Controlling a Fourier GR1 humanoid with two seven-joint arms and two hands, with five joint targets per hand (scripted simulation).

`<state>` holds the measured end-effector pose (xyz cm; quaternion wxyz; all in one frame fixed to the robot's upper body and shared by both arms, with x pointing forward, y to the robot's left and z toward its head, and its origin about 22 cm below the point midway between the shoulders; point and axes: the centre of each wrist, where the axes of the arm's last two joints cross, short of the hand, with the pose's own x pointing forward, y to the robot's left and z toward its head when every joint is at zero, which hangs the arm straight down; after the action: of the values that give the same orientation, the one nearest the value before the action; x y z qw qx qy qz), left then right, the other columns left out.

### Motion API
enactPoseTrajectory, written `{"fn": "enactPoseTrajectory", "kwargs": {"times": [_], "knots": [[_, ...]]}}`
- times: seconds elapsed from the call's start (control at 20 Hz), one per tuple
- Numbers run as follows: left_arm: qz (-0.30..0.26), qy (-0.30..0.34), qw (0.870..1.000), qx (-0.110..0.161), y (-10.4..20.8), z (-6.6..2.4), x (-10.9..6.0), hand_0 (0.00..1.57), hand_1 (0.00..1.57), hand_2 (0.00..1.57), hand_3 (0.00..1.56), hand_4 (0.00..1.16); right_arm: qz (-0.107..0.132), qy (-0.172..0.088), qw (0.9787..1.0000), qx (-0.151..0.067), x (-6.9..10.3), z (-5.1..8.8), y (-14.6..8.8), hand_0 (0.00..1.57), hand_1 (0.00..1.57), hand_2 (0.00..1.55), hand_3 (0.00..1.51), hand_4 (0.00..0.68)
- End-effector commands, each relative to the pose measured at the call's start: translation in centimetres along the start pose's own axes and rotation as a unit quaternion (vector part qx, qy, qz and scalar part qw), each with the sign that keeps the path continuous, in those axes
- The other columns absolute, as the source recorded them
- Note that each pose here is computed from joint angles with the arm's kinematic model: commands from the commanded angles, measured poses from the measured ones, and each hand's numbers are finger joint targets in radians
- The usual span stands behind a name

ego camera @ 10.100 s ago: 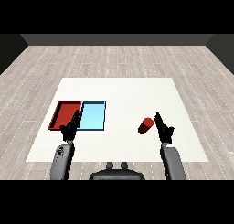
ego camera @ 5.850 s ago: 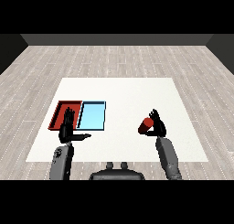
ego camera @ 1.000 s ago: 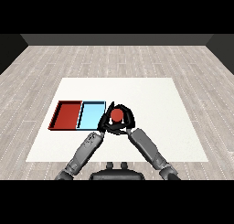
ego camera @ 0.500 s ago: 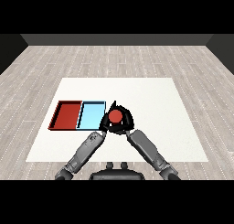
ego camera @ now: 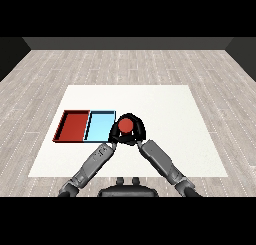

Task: Pick the red can and put it in the red box

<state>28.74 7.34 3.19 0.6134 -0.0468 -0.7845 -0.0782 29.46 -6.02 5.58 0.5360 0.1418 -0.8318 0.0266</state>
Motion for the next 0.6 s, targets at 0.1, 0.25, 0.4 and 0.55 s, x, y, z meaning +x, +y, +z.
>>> {"fn": "enactPoseTrajectory", "kwargs": {"times": [0.1,0.25,0.4,0.55], "knots": [[-0.024,0.028,0.999,-0.001,-1.0,0.17,-1.0,1.57,1.57,1.5,1.39,0.95,-0.015,-0.007,0.9997,0.02,1.9,2.0,1.9,1.47,1.47,1.44,1.39,0.559],[-0.015,0.013,1.0,0.007,-0.4,-0.09,0.1,1.57,1.57,1.48,1.36,0.85,-0.016,-0.004,0.9997,0.019,-1.6,1.6,1.1,1.5,1.5,1.44,1.39,0.56],[-0.017,0.005,1.0,0.01,-0.2,0.33,0.8,1.57,1.57,1.5,1.36,0.87,-0.015,-0.007,0.9997,0.018,1.4,-0.3,1.2,1.52,1.52,1.45,1.39,0.538],[-0.004,0.005,1.0,0.011,-0.3,-1.8,0.5,1.57,1.57,1.52,1.43,0.88,-0.015,-0.02,0.9997,0.009,-0.1,1.9,1.0,1.52,1.52,1.46,1.4,0.544]]}}
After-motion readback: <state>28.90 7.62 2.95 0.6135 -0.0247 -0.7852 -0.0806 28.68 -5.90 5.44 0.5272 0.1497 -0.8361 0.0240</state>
